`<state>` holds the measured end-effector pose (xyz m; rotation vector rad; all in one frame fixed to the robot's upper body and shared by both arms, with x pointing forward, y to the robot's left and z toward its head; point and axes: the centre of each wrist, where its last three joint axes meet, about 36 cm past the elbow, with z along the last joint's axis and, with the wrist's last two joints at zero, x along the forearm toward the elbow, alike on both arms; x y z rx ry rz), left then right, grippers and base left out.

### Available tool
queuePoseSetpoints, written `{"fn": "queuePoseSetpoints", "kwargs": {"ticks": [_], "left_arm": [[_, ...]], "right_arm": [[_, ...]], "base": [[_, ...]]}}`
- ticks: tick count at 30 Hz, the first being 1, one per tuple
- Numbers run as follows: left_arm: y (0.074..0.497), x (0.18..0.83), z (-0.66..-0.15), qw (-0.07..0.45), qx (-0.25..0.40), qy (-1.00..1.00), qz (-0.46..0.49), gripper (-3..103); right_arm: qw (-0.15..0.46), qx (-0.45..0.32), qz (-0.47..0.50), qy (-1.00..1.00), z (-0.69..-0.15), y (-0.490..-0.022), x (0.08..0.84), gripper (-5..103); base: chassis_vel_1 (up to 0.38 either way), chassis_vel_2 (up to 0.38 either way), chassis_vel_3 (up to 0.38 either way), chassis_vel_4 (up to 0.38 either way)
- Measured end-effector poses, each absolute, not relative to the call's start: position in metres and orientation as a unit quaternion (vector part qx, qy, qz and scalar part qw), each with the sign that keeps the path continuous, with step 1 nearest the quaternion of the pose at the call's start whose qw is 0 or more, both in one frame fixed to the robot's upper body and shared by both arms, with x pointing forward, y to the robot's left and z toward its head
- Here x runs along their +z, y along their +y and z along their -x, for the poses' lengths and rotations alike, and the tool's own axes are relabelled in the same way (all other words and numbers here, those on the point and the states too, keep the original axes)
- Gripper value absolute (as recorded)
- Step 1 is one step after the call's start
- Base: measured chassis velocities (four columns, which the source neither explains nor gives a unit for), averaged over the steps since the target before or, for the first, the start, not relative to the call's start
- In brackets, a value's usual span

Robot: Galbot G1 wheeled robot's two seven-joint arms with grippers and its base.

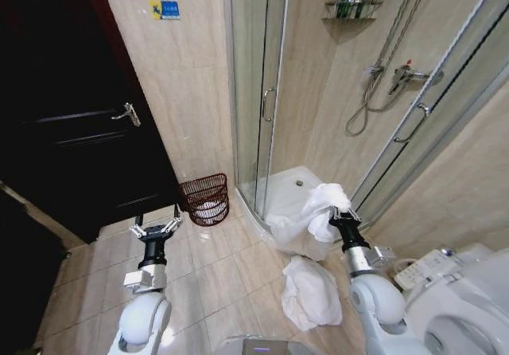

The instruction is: Discard the used towel into the hamper.

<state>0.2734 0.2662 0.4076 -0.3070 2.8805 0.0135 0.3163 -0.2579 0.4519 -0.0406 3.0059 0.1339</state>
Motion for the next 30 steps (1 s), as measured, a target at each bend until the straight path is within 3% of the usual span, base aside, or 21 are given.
{"fn": "queuePoseSetpoints", "kwargs": {"ticks": [30], "left_arm": [[0.266,0.395,-0.273,0.118,0.003,0.987,0.113,100]], "right_arm": [[0.072,0.038,0.023,0.996,-0.313,-0.250,0.450,7]], "base": [[0.100,0.102,-0.055,-0.051]]}}
